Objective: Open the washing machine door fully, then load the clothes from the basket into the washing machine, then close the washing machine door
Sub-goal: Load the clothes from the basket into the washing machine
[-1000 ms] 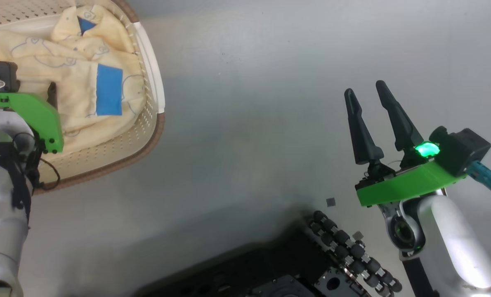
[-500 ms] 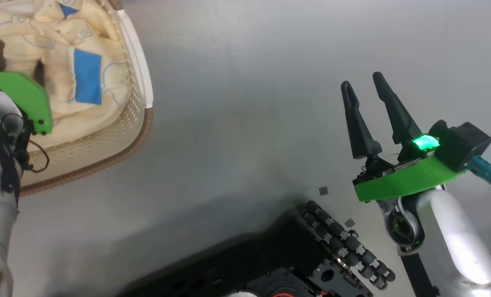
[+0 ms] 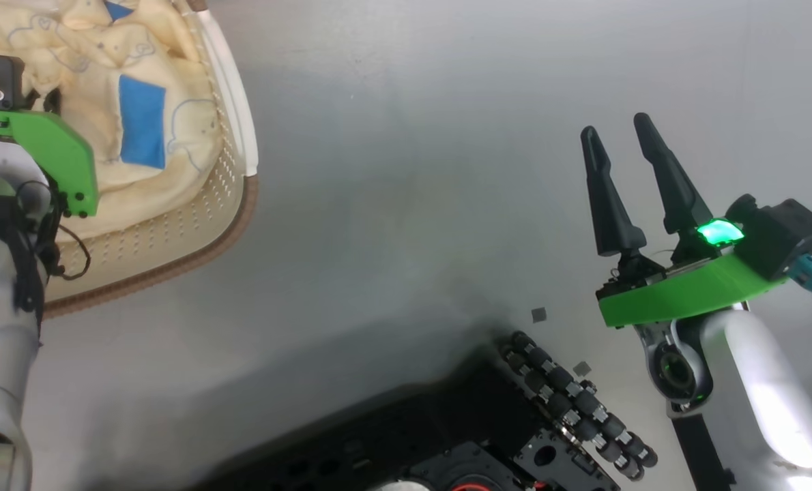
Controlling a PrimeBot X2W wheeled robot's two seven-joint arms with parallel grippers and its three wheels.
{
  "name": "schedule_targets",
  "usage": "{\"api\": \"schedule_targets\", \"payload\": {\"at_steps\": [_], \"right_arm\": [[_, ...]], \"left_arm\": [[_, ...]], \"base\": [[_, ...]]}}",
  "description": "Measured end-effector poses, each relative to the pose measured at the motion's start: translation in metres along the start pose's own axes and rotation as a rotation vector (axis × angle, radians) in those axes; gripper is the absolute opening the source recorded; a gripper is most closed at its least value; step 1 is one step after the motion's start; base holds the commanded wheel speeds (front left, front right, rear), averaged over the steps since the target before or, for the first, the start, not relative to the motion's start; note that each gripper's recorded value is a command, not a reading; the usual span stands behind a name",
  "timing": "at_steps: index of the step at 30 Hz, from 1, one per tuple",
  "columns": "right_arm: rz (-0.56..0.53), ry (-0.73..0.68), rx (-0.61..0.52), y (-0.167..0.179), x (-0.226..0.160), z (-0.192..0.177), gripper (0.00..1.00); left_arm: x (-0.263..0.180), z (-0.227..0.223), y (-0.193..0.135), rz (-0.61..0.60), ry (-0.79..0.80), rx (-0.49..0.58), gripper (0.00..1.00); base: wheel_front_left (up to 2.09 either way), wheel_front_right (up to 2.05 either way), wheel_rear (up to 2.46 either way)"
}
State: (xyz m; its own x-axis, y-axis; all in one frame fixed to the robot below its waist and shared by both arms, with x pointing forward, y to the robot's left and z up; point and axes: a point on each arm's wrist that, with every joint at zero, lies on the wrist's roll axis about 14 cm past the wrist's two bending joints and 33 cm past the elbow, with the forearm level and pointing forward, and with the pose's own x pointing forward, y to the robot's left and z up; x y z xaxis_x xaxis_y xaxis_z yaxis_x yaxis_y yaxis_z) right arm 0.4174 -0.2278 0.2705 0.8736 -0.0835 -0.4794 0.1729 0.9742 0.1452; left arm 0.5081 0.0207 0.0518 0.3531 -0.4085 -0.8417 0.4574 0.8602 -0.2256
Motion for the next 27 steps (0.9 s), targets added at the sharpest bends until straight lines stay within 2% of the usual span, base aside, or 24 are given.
{"api": "schedule_targets", "payload": {"at_steps": [13, 20, 27], "right_arm": [[0.028, -0.080, 0.008, 0.010, 0.007, 0.025, 1.00], [0.049, -0.149, 0.003, 0.018, 0.001, 0.051, 1.00], [0.080, -0.194, 0.006, 0.031, -0.019, 0.069, 1.00]], "left_arm": [[-0.045, 0.015, -0.010, 0.018, -0.181, -0.104, 0.00], [-0.090, 0.034, -0.019, 0.033, -0.301, -0.150, 0.00], [-0.153, 0.070, -0.021, 0.083, -0.499, -0.187, 0.00]], "base": [[0.00, 0.00, 0.00], [0.00, 0.00, 0.00], [0.00, 0.00, 0.00]]}}
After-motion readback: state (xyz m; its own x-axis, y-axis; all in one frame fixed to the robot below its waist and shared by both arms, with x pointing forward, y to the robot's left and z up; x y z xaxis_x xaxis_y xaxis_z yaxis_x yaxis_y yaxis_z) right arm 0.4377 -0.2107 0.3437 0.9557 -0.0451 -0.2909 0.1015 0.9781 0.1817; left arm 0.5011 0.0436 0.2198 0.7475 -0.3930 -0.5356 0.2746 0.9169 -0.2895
